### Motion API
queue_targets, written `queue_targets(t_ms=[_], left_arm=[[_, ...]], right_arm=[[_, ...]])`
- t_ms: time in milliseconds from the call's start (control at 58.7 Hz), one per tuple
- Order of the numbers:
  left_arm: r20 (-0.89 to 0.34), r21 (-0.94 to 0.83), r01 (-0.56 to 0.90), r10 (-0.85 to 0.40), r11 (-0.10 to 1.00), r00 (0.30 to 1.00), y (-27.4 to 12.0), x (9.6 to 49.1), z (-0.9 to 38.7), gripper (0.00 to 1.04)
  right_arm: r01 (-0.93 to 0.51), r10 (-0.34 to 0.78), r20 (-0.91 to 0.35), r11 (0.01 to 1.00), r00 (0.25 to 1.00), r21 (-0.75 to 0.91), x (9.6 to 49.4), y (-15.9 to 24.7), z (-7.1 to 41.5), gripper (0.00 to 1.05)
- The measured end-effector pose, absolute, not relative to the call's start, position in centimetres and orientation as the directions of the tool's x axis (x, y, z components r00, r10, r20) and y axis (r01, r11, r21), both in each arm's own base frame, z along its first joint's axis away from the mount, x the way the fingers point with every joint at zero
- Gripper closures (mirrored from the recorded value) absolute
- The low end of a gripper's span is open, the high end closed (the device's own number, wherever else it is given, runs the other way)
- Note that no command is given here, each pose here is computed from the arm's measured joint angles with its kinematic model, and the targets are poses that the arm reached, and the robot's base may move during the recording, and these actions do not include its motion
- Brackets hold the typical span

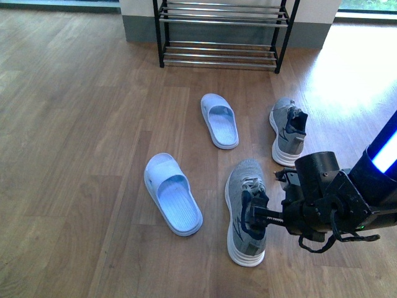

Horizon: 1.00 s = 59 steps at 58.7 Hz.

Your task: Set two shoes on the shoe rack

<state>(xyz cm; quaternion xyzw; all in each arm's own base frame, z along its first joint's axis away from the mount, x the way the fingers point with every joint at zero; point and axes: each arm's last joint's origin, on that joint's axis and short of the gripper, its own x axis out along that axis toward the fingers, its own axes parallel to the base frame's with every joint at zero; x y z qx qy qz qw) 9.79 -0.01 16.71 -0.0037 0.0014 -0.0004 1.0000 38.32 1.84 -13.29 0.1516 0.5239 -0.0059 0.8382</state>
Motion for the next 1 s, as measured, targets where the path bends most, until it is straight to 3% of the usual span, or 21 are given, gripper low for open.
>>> queue_targets(t_ms=[34, 630, 817, 1005], left_arm=[[-0.003, -0.007, 0.001, -0.001, 1.0, 1.0, 0.0, 9.8, 16.7, 0.09], [-0.003, -0.007, 0.001, -0.001, 1.0, 1.0, 0.0, 9.8, 16.7, 0.09], [-0.003, -0.007, 0.001, -0.001, 1.0, 1.0, 0.0, 9.8, 16.7, 0.09], [-0.003, -0.007, 0.001, -0.001, 1.0, 1.0, 0.0, 9.8, 16.7, 0.09]], right_arm=[[0.168, 0.151, -0.878, 0.953, 0.454, 0.251, 38.4, 1.8, -13.3, 0.1], [0.127, 0.203, -0.855, 0.947, 0.476, 0.296, 37.7, 2.1, -12.8, 1.03], [0.125, 0.202, -0.848, 0.946, 0.49, 0.298, 36.4, 1.9, -11.9, 1.03], [0.123, 0.191, -0.805, 0.943, 0.562, 0.309, 35.1, 1.0, -8.0, 1.03]])
